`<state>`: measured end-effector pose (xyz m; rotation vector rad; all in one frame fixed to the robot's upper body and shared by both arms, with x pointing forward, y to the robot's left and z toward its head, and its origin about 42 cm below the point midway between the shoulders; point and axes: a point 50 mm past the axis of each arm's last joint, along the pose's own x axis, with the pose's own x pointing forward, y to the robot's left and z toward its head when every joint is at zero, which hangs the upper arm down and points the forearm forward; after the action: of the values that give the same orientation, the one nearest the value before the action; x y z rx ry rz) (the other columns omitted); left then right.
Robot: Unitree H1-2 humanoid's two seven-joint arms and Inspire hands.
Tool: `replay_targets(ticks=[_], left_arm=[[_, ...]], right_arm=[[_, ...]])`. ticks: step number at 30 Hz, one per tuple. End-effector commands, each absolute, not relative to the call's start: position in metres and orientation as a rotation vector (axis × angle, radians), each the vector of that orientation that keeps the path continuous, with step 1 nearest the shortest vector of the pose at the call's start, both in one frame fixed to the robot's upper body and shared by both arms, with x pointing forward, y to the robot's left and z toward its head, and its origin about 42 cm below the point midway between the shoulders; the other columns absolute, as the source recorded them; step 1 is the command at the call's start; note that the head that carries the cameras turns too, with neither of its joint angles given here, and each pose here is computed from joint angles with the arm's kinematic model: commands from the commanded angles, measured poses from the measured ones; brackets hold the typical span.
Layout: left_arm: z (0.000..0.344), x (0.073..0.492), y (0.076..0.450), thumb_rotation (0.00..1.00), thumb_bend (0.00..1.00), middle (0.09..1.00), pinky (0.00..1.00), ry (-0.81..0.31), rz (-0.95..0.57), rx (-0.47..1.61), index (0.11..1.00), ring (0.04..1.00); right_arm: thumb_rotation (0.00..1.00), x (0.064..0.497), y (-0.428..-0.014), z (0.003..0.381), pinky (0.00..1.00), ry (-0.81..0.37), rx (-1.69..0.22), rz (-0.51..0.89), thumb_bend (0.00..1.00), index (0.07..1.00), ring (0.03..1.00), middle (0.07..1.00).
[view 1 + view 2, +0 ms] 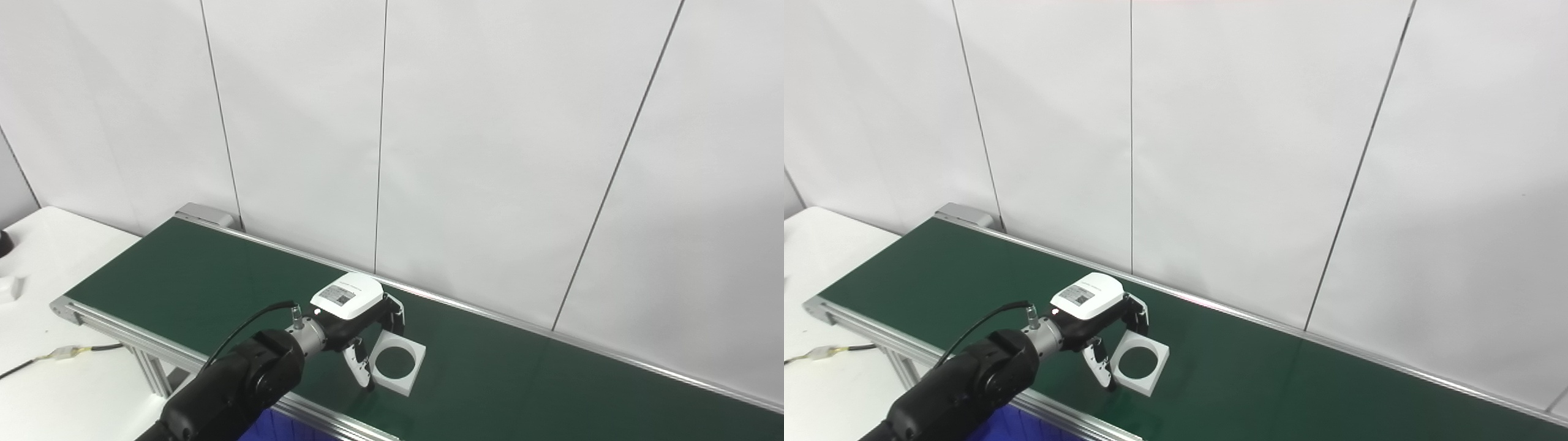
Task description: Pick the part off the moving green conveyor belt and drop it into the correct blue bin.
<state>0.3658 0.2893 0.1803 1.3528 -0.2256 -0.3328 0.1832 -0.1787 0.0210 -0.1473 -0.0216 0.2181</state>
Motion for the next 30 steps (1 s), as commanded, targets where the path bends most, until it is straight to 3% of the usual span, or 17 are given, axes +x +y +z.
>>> replay_targets(ticks=[1, 11, 16, 20, 30], left_arm=[[0.205, 0.366, 0.296, 0.0, 0.52, 0.498, 0.59, -0.276, -0.296, 1.36, 0.481, 0.579], [0.221, 0.337, 0.296, 0.0, 0.51, 0.551, 0.58, -0.307, -0.318, 1.32, 0.459, 0.562], [0.223, 0.313, 0.297, 0.0, 0.51, 0.543, 0.56, -0.276, -0.344, 1.299, 0.464, 0.526], [0.224, 0.292, 0.297, 0.0, 0.51, 0.544, 0.56, -0.266, -0.373, 1.258, 0.465, 0.55], [0.22, 0.258, 0.295, 0.0, 0.52, 0.538, 0.57, -0.225, -0.449, 1.205, 0.459, 0.539]], right_arm=[[0.61, 0.189, -0.177, 0.033, 0.59, -0.112, -0.131, 0.214, 0.48, 0.838, 0.673, 0.747], [0.56, 0.187, -0.179, 0.036, 0.59, -0.121, -0.127, 0.214, 0.46, 0.836, 0.676, 0.754], [0.6, 0.184, -0.179, 0.038, 0.6, -0.125, -0.126, 0.211, 0.49, 0.841, 0.679, 0.747], [0.61, 0.182, -0.179, 0.041, 0.6, -0.135, -0.134, 0.208, 0.5, 0.84, 0.675, 0.743], [0.5, 0.178, -0.181, 0.053, 0.61, -0.151, -0.122, 0.205, 0.46, 0.842, 0.691, 0.748]])
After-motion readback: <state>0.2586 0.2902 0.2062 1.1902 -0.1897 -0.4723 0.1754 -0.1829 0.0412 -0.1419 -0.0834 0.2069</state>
